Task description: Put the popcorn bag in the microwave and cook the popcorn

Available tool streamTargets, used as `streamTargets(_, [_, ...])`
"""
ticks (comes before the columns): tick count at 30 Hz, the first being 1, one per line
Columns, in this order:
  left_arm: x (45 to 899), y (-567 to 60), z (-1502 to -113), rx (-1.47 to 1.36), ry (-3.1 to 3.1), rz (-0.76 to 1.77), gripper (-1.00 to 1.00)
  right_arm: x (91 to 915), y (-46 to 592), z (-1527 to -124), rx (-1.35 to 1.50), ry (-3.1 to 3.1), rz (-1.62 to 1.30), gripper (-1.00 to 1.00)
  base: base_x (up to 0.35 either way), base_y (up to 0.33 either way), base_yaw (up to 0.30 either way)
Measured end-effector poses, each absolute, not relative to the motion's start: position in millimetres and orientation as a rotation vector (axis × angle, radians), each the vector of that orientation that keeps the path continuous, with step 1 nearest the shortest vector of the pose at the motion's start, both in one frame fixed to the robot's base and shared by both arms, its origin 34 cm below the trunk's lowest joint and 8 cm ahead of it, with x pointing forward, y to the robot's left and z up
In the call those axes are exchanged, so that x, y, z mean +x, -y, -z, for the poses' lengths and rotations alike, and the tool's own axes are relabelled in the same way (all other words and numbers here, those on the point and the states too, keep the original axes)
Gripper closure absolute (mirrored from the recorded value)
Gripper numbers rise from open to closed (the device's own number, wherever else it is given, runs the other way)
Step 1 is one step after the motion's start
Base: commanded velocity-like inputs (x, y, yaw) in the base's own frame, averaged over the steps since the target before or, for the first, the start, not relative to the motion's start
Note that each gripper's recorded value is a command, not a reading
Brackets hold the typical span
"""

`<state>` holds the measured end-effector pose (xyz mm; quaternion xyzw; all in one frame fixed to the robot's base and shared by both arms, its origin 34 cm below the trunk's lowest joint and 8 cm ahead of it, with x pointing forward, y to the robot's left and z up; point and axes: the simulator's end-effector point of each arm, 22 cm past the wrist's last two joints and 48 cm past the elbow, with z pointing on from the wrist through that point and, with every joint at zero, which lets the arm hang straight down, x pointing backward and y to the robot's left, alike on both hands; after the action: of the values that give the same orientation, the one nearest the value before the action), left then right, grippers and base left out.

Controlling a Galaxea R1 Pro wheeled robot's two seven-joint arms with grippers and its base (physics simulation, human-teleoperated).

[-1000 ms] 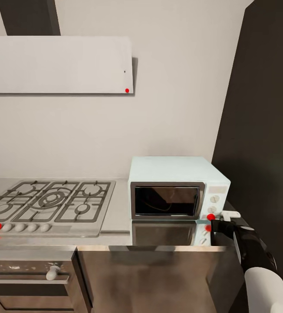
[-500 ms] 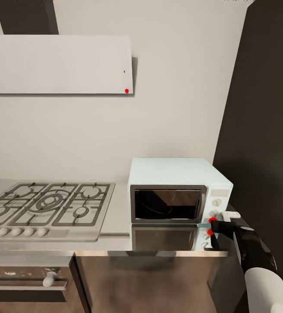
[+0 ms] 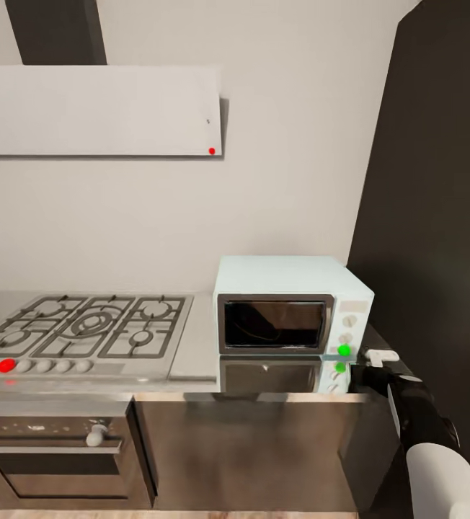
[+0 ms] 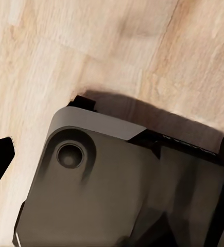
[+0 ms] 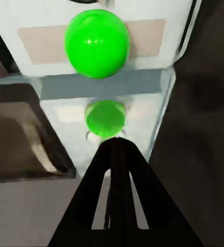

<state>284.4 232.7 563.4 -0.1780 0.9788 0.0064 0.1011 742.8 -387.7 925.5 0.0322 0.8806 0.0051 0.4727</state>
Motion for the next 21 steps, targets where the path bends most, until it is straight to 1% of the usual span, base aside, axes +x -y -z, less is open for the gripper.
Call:
streamTargets(8, [284.4,-232.8,-563.4,-0.525,-2.892,-0.019,-1.0,746.4,397.0,-946.0,0.085,-2.122,0.015,1.0,-0.344,0.0,0.0])
streamTargets(13, [284.4,-232.7,-563.4,-0.523,-2.892,-0.019,-1.0,724.6,415.2,-978.0,0.257,-2.224,0.009,1.0,-0.344,0.0,0.0])
streamTargets(15, [284.4,-232.6,-563.4,-0.522,-2.892,-0.019,-1.0,719.2,416.0,-978.2,0.285,-2.25,0.001,1.0,-0.345,0.0,0.0])
streamTargets(21, [284.4,-233.3,-563.4,-0.522,-2.892,-0.021,-1.0,699.9,417.4,-942.5,0.238,-2.269,0.032,1.0,-0.323,0.0,0.0])
